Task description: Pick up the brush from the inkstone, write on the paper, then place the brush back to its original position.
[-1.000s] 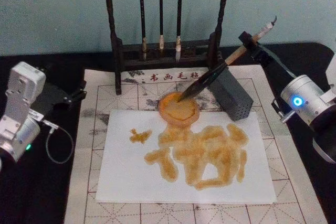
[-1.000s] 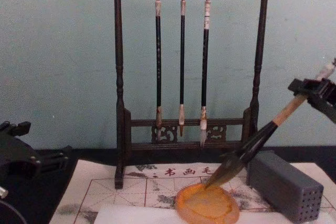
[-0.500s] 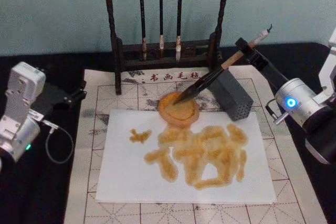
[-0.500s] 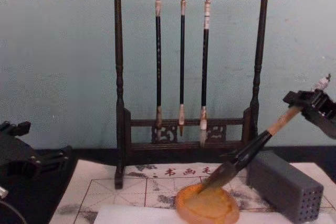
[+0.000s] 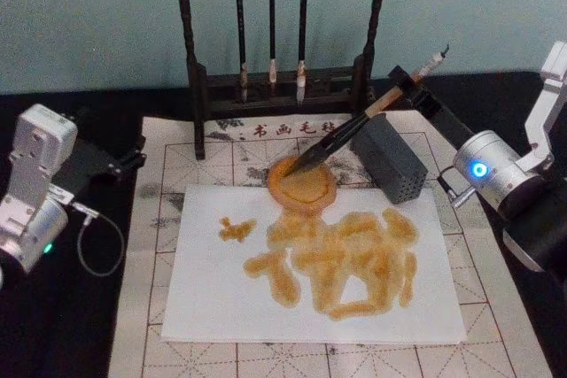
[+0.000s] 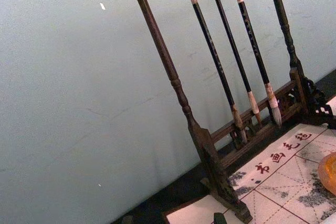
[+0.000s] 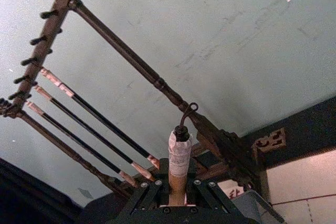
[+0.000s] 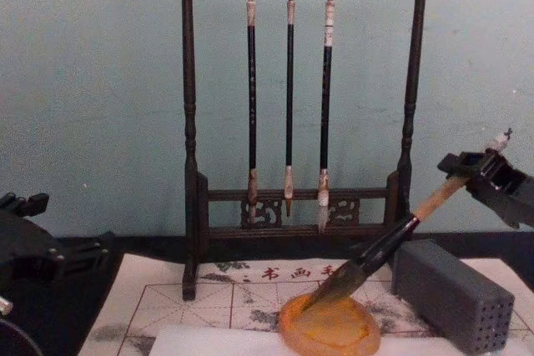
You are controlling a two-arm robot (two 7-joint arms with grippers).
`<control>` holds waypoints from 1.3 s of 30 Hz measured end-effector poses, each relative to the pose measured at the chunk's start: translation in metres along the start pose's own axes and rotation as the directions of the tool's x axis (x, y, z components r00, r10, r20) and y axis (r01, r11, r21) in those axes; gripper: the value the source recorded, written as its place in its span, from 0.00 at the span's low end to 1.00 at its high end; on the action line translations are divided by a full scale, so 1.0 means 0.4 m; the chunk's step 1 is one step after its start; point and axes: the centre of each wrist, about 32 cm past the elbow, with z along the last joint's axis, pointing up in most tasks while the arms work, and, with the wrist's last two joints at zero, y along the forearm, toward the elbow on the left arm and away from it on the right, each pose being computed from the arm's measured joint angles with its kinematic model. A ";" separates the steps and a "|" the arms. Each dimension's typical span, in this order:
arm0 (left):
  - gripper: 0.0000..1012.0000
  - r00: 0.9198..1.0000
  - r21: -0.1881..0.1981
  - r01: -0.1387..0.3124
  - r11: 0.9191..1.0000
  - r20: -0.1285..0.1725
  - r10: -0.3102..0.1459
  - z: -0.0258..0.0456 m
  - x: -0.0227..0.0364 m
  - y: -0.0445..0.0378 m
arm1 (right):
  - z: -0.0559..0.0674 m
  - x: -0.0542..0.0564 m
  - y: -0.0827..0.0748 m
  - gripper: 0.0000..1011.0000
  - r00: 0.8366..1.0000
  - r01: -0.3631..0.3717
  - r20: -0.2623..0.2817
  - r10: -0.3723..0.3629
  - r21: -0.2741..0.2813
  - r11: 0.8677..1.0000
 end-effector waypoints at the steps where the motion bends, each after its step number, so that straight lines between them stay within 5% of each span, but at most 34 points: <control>1: 0.99 1.000 0.000 0.000 1.000 0.000 0.000 0.000 0.000 0.000 | -0.001 0.001 0.001 0.19 1.000 0.002 -0.001 -0.002 -0.002 1.000; 39: 0.99 1.000 0.000 0.000 1.000 0.000 0.000 0.000 0.000 0.000 | -0.025 0.015 0.020 0.19 0.998 0.051 -0.037 -0.052 -0.012 0.999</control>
